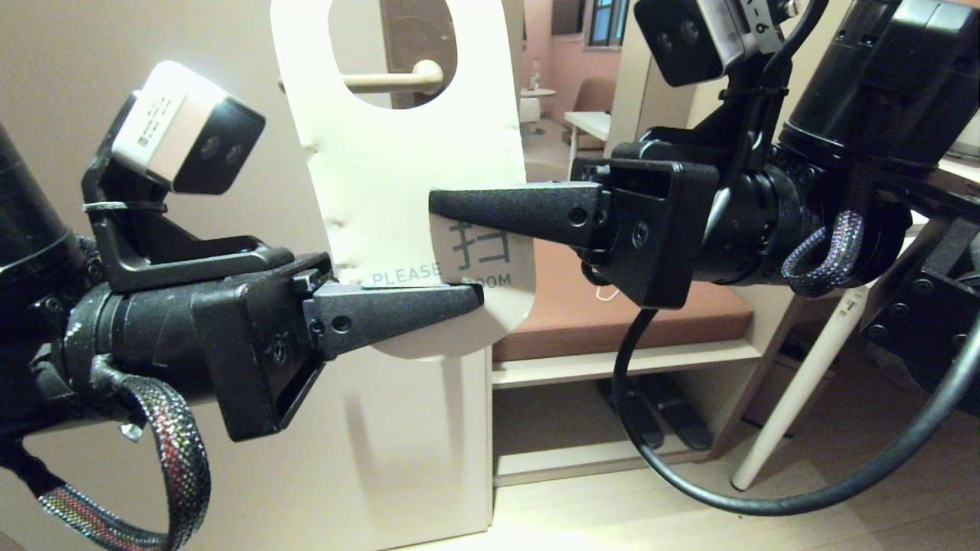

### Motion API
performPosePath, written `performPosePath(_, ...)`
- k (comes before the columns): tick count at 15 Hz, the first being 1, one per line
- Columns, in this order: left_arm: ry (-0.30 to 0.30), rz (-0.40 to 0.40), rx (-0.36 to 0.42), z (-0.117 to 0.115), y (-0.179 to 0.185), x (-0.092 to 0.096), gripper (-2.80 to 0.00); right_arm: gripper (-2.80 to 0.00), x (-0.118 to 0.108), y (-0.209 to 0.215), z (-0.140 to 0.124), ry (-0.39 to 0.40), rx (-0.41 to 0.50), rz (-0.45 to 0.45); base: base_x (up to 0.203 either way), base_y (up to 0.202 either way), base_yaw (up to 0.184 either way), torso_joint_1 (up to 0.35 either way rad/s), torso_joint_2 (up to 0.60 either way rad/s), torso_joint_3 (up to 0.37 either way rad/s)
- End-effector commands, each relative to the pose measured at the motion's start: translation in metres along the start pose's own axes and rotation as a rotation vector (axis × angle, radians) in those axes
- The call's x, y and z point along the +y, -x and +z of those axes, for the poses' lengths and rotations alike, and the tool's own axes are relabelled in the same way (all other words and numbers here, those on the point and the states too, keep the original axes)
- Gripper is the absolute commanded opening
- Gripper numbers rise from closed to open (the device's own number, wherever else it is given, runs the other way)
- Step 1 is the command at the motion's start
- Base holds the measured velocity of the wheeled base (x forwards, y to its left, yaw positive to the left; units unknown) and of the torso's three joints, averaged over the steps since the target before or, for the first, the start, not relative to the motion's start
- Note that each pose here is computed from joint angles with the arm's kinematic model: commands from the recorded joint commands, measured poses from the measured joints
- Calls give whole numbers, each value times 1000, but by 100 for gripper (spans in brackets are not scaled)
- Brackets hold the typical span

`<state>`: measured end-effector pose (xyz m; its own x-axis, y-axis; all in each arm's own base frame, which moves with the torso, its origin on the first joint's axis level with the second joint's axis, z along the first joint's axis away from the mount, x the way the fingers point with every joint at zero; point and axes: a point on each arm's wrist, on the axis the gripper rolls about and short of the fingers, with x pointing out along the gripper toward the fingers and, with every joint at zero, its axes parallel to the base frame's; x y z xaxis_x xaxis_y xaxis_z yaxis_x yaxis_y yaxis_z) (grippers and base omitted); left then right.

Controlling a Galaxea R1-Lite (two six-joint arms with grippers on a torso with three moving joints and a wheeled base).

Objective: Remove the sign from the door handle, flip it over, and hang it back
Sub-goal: Hand it to the other hand

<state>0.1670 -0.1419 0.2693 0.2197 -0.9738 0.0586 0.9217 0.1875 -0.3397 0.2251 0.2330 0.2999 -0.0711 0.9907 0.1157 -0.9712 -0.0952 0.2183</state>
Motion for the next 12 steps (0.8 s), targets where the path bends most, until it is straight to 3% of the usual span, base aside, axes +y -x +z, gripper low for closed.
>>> performPosePath(1, -4, -8, -5, 1, 1, -2, -280, -280, 0, 0, 0, -1, 1, 7, 0, 0, 0, 0, 0, 0)
performPosePath(5, -10, -10, -10, 2, 2, -4, -280, -280, 1, -1, 0, 2, 1, 9, 0, 0, 0, 0, 0, 0)
performPosePath(6, -10, -10, -10, 2, 3, -4, -280, 0, 3, -2, 1, 5, 0, 17, 0, 0, 0, 0, 0, 0)
performPosePath(12, -9, -10, -9, 0, 6, -6, -280, 0, 2, -4, 1, 36, -25, 27, 0, 0, 0, 0, 0, 0)
